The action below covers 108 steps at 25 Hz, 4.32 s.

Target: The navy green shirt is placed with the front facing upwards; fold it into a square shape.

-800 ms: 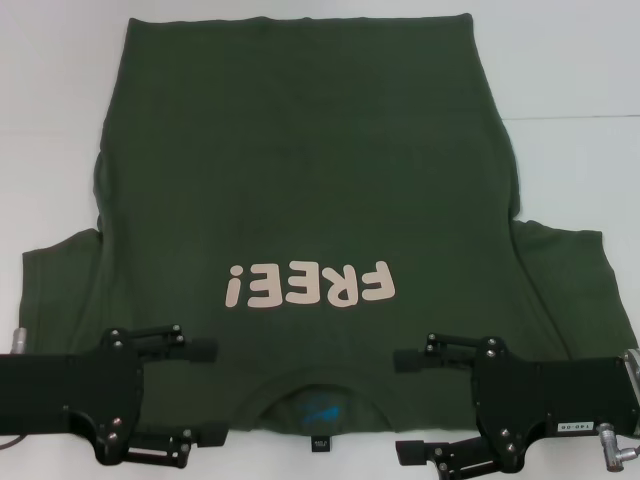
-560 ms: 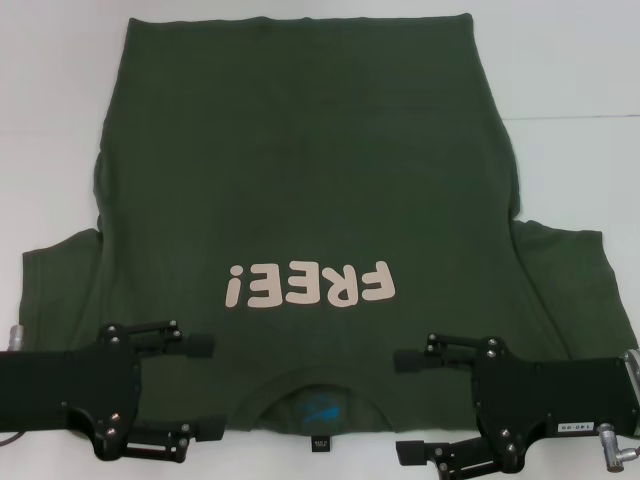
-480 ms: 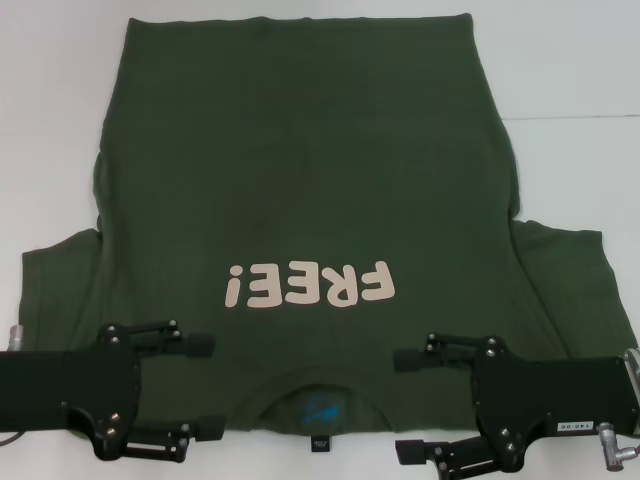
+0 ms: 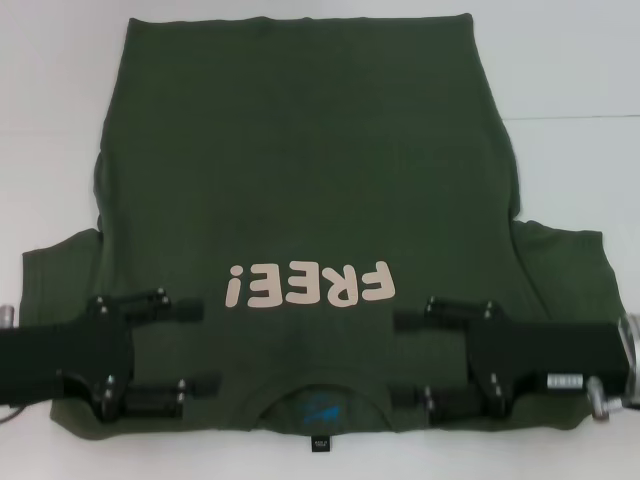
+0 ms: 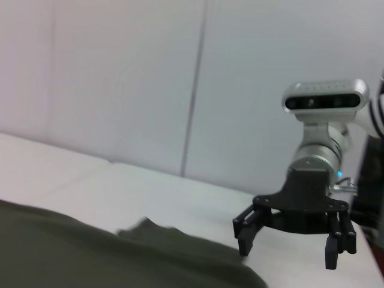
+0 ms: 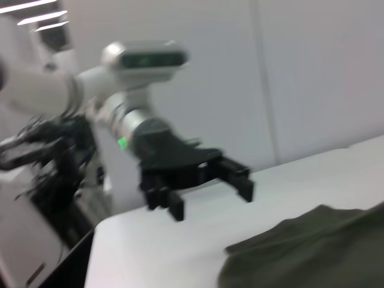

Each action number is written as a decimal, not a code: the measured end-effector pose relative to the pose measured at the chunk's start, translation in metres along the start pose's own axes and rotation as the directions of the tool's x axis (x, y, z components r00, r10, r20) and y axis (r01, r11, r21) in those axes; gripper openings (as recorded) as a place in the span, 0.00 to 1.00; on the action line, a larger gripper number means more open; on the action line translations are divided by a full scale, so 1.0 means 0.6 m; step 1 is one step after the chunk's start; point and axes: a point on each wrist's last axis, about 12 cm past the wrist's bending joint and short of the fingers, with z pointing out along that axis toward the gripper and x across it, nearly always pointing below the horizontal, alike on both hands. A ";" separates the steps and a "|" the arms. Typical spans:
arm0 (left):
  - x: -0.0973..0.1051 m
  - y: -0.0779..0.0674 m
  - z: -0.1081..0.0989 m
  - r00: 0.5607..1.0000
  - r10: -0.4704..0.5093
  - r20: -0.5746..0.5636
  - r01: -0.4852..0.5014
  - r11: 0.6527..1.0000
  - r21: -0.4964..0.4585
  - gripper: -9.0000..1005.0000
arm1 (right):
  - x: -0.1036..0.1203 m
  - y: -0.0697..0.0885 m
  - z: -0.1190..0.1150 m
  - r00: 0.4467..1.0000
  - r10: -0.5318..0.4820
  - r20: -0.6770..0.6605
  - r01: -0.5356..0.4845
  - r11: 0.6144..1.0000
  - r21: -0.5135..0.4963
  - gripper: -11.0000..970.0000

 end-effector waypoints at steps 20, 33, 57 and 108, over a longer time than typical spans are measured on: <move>-0.022 0.053 0.059 0.983 -0.057 0.177 0.079 0.990 -0.118 0.86 | -0.176 -0.109 -0.183 0.886 0.463 -0.037 -0.319 0.663 0.677 0.94; -0.045 0.070 0.061 0.960 -0.062 0.273 0.111 0.979 -0.169 0.86 | -0.150 -0.059 -0.265 0.698 0.714 -0.054 -0.413 0.464 0.784 0.93; -0.063 0.081 0.075 0.954 -0.055 0.296 0.110 0.979 -0.173 0.86 | -0.070 -0.065 -0.245 0.481 0.877 -0.013 -0.574 0.326 0.751 0.96; -0.057 0.075 0.069 0.950 -0.044 0.310 0.106 0.977 -0.185 0.86 | -0.022 -0.093 -0.197 0.451 0.891 -0.053 -0.568 0.333 0.753 0.95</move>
